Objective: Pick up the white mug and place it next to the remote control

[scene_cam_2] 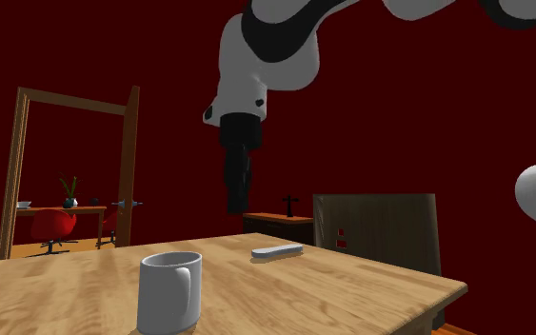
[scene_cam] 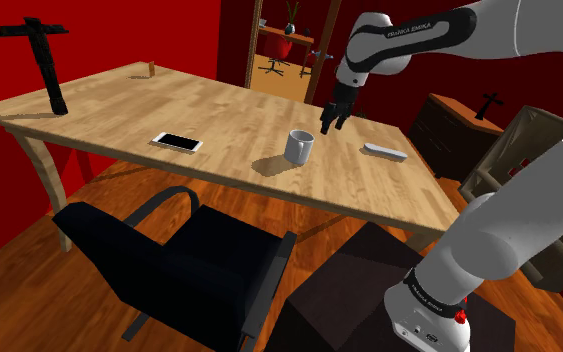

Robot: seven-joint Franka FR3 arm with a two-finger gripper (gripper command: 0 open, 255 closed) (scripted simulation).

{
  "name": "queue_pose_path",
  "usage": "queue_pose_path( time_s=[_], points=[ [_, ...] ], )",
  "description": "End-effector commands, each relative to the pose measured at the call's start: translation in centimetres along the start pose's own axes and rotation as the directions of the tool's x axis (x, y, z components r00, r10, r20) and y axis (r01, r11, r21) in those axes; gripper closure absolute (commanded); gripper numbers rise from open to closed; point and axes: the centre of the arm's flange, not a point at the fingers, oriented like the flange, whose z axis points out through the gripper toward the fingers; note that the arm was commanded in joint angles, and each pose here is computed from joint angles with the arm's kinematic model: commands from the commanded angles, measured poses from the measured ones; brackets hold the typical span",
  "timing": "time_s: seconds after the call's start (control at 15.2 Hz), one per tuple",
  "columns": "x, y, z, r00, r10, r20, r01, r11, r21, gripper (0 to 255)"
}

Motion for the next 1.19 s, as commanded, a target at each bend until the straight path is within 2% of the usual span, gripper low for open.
queue_pose_path(
  time_s=[0.0, 0.66, 1.12],
  points=[
    [1.9, 1.3, 1.2, 1.000, -0.010, -0.007, 0.010, 1.000, 0.000, 0],
    [11.2, 6.9, 7.4, 0.998, -0.057, -0.036, 0.057, 0.998, 0.001, 0],
    [11.3, 6.9, 11.1, 0.998, -0.057, -0.036, 0.057, 0.998, 0.001, 0]
  ],
)
